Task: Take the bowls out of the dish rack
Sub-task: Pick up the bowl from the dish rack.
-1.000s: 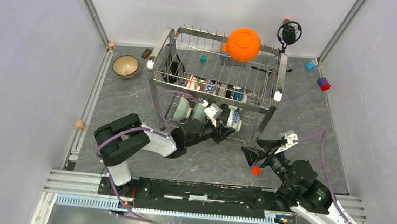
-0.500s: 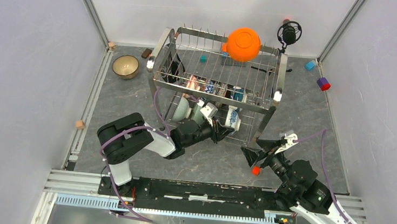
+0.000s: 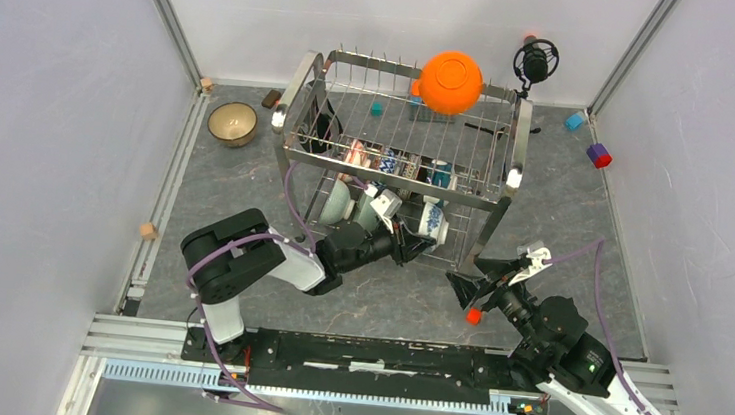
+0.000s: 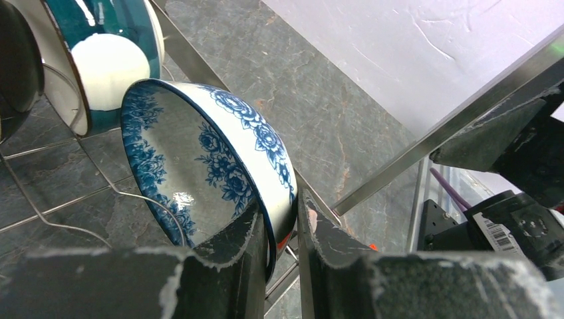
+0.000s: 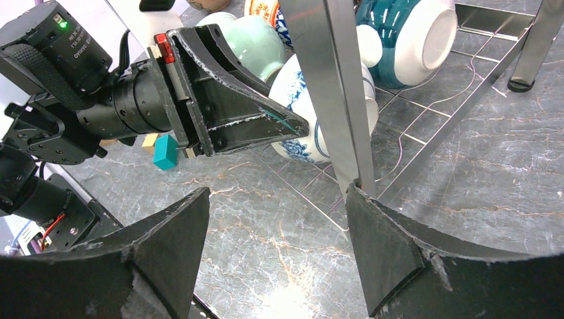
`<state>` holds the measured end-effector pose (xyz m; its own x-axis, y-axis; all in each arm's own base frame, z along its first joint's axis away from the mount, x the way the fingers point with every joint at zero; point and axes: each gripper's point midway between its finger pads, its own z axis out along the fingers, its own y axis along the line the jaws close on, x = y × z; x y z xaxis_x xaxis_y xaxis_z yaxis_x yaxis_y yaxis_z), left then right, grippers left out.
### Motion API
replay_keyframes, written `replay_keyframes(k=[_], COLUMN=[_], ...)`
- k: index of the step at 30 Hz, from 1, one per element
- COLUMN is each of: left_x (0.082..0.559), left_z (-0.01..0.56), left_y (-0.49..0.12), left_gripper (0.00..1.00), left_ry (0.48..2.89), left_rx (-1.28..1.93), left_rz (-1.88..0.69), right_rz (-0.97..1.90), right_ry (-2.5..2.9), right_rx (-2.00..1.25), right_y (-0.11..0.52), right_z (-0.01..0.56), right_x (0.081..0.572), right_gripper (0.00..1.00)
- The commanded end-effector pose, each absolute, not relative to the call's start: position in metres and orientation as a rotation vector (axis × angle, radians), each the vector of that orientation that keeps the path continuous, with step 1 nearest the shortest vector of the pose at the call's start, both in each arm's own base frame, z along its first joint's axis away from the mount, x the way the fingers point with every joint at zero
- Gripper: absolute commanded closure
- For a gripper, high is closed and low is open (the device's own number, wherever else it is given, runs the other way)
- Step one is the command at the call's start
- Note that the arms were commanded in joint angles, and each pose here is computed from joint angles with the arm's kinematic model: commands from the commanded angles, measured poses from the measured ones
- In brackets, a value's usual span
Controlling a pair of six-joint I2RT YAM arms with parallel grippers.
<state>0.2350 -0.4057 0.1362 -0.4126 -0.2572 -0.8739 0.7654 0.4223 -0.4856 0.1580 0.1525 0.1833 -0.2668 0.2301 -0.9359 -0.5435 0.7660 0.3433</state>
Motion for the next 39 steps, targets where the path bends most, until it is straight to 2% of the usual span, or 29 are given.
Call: replay_keyframes(k=[1,20,32,39], left_x=[0.221,0.203,0.173,0.148], left_z=[0.213,0.239,0.254,0.24], left_y=[-0.406,-0.389,-0.361,-0.338], left_gripper=[0.98,0.98,0.98,0.98], left_ry=[1.37,1.323,1.312,1.377], left_rx=[0.406,0.413,0.38,0.415], left_rz=[-1.379,-1.394,-1.434,-1.367], right_rz=[0.832,0.833,0.838,0.874], right_ry=[1.507,1.506,1.497,1.484], right_rx=[-0.183,-0.185,-0.192,-0.234], right_y=[0.139,0.139,0.138,0.143], right_z=[0.224,0.224,0.229,0.234], right_x=[0.15,0.15,0.148,0.141], right_gripper=[0.2,0.2,0.19,0.19])
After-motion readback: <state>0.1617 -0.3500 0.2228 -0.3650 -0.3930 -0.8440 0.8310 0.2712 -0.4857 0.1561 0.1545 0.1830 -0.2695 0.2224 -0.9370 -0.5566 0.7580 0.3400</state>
